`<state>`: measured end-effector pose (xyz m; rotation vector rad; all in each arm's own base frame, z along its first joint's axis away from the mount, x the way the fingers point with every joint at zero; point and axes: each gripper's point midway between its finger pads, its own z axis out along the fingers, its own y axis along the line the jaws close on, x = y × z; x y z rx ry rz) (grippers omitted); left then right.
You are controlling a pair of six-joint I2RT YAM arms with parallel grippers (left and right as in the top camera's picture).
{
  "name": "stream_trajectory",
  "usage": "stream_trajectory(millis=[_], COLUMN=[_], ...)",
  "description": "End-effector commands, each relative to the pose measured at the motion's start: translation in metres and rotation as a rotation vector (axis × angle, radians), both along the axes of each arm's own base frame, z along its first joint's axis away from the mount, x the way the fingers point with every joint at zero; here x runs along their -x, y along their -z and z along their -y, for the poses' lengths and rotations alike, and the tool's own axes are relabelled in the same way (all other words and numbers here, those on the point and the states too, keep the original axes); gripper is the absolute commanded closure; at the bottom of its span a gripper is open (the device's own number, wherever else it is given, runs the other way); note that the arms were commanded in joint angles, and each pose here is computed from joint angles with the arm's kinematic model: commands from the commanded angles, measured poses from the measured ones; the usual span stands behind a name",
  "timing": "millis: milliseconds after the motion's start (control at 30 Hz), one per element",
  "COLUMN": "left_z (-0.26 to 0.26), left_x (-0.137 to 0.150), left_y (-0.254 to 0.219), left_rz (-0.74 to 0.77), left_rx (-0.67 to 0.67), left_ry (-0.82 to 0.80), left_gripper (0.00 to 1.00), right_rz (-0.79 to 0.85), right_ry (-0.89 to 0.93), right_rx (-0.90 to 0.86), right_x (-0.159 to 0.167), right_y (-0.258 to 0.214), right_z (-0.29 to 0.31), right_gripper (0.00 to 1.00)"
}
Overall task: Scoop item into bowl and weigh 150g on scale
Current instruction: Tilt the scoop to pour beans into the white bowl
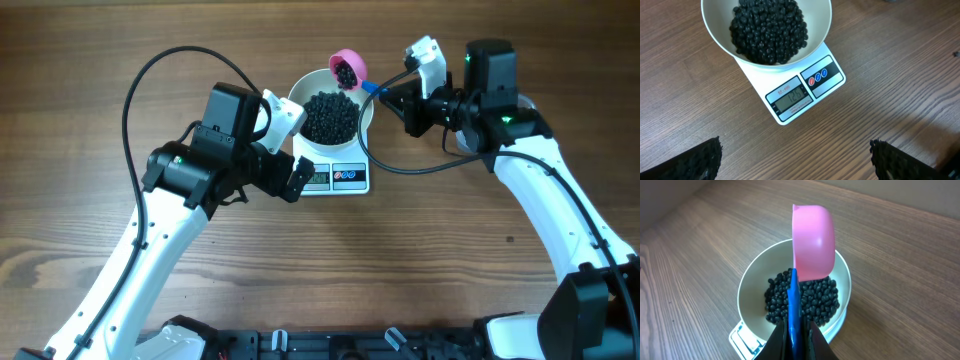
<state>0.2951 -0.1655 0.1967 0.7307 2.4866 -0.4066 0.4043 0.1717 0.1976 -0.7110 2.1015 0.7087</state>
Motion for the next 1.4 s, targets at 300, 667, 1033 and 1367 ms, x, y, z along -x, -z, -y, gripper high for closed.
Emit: stream_trajectory(millis=[300,667,1033,1367], left_z=[0.0047,0.0047,0.0048,0.0047], left_x=[-0.0004,-0.0005,-0.0005,-0.0004], left_y=[-0.0081,-0.0081,-0.0080,-0.0081], left_rz=[0.022,0.022,0.021,0.022], left_rx=[0.015,0.014,0.014,0.015], left_ry=[0.026,0.026,0.026,0.026], left_gripper=[0.00,0.00,0.00,0.00], right_rz=[0.044,0.046,0.083,0.074], right_ry=[-0.024,-0.025,-0.054,-0.065], right_rx=[0.025,0.025,0.053,0.055], right_x=[0.0022,0.0021,0.0022,0.0053], right_y=[-0.0069,-0.0070,-0.0070,-0.0051], right_z=[-0.0006,-0.0006,-0.0006,-0.0039], right_gripper=[0.96,0.96,0.96,0.96])
